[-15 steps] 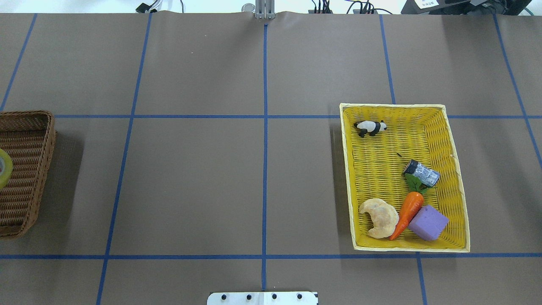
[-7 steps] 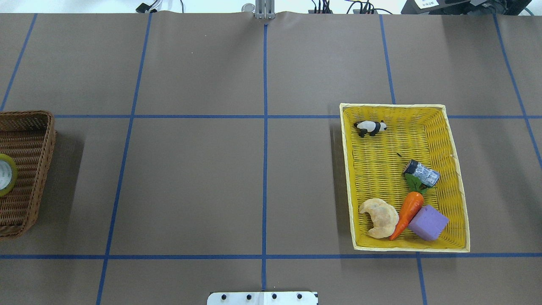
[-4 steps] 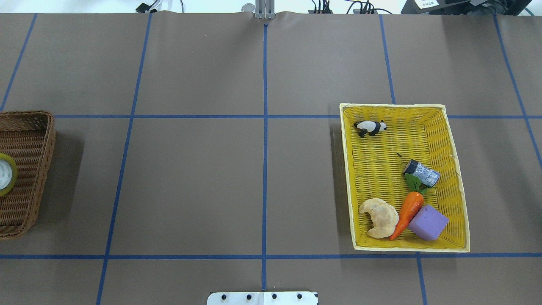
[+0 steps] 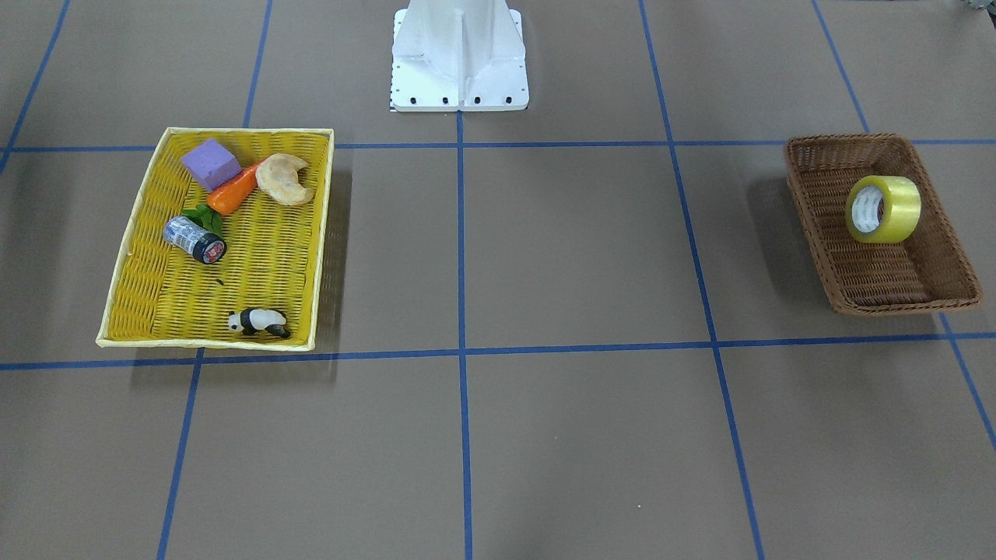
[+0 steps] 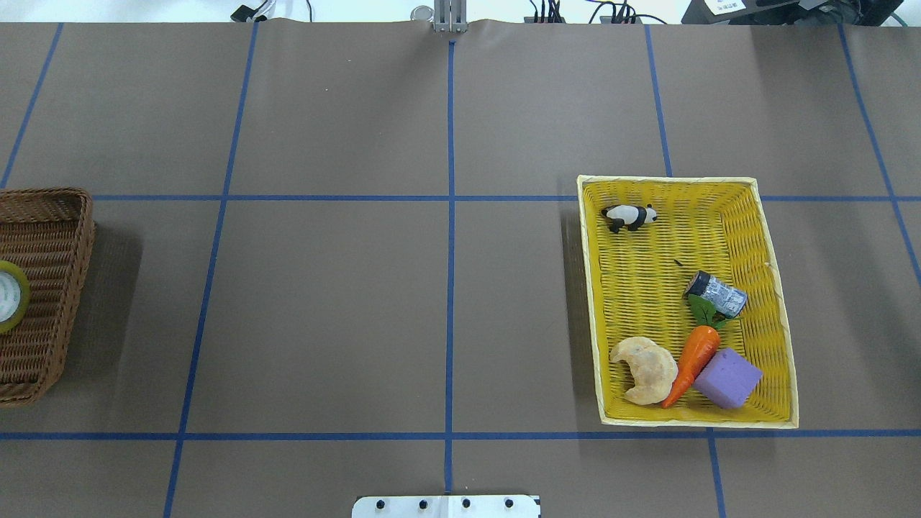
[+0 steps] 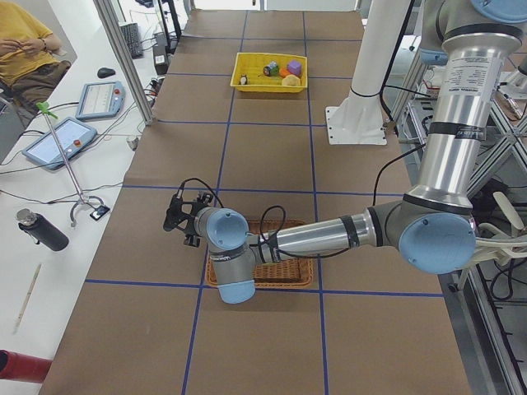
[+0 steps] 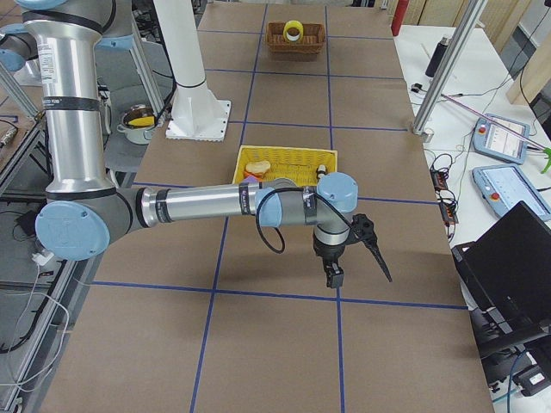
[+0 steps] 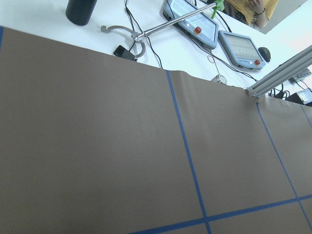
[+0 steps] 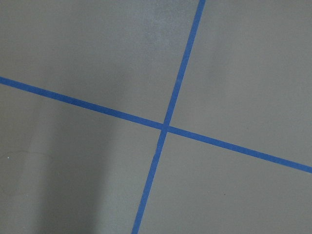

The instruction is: Move tape to another basket

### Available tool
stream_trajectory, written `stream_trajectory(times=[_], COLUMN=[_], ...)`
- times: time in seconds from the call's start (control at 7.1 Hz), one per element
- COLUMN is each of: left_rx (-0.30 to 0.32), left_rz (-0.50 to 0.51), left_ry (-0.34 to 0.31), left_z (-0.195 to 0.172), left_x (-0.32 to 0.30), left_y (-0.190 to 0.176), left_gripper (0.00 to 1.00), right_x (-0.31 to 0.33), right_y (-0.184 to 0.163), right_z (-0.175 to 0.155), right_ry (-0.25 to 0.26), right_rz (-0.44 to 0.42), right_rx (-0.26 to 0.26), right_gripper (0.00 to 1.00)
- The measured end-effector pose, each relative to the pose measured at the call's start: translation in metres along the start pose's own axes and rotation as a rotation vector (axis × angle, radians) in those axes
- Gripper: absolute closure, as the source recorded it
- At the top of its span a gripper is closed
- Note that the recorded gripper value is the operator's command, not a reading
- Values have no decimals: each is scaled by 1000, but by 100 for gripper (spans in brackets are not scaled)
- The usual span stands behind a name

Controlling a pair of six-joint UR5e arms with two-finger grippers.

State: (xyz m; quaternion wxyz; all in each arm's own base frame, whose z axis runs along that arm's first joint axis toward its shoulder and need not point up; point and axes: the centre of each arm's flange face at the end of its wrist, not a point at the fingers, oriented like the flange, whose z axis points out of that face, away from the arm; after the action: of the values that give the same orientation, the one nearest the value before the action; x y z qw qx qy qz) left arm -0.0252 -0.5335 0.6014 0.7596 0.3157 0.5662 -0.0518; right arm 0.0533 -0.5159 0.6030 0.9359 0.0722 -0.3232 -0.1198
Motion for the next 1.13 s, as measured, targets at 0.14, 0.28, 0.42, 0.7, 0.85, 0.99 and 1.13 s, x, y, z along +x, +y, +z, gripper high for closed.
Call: stream_trajectory(times=[0.14, 0.28, 0.42, 0.7, 0.85, 0.99, 1.13], left_rx=[23, 23, 2, -95, -159, -220, -278], left_rz=[105, 202, 285, 398, 408, 394, 363], left_ry=[-84, -172, -249, -361, -399, -424, -442], left_z=[1, 1, 0, -10, -15, -18, -19], left_x=[-13, -27, -41, -70, -83, -91, -93], left_y=[-8, -14, -17, -23, -24, -25, -27], left_gripper=[1, 1, 1, 1, 1, 1, 1], right_x=[0, 0, 0, 1, 2, 3, 3], right_y=[0, 1, 1, 1, 3, 5, 7], right_z=[0, 0, 1, 2, 3, 4, 6], right_ry=[0, 0, 0, 0, 0, 0, -1], right_rz=[0, 0, -2, -4, -3, -1, 1], right_rx=[0, -1, -2, -3, -6, -9, -13], right_gripper=[0, 0, 0, 0, 0, 0, 0])
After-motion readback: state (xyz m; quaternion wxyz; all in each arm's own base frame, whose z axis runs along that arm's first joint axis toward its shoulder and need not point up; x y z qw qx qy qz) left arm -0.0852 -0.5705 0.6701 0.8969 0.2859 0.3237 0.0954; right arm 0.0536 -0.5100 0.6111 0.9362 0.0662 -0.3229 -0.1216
